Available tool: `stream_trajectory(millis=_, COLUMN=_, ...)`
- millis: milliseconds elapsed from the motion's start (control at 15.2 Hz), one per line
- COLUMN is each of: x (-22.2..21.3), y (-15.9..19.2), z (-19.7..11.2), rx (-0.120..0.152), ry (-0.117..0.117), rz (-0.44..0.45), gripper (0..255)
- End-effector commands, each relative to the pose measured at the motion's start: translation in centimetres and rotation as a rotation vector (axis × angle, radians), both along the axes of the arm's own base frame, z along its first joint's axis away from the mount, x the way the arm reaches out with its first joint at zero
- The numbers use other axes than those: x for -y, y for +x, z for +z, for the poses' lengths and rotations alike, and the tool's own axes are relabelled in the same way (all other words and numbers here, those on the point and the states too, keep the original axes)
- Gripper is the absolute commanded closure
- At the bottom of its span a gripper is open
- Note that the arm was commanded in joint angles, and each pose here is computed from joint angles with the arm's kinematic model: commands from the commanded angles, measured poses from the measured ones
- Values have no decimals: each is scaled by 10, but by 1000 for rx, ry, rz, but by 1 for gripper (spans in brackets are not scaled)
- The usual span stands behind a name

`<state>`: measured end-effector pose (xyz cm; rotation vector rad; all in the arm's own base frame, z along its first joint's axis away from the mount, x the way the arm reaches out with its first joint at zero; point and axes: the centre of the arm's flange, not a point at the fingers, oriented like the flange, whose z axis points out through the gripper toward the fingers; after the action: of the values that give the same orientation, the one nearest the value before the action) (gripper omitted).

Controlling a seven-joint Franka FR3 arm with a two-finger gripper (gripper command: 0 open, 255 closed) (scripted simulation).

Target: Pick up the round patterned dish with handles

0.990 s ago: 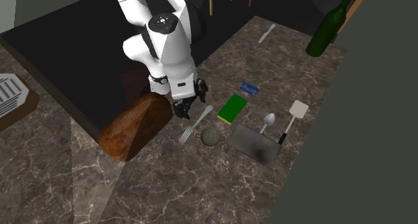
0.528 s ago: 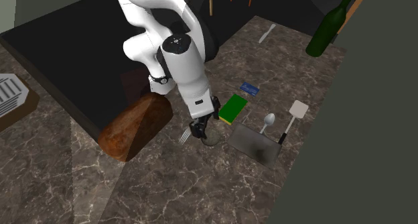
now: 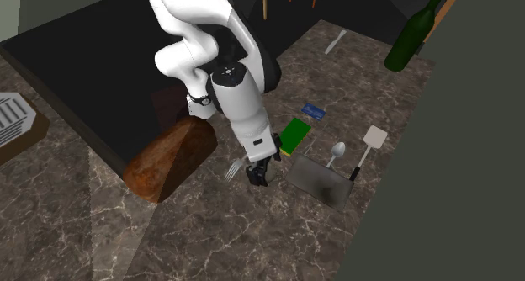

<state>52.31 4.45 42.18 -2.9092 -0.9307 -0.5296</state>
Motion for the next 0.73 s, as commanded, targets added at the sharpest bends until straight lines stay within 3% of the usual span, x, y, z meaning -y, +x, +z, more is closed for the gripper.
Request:
stream_trajectory(millis=0, x=0, y=2, z=-11, rx=1, ry=0, rz=0, gripper=0)
stream_trajectory(millis=132, x=0, y=2, z=-14, rx=1, ry=0, rz=0, gripper=0)
stream_trajectory(millis=198, x=0, y=2, z=-15, rx=1, ry=0, rz=0, gripper=255)
stream_trajectory(millis=660, x=0, y=1, z=-15, rx=1, ry=0, rz=0, gripper=255)
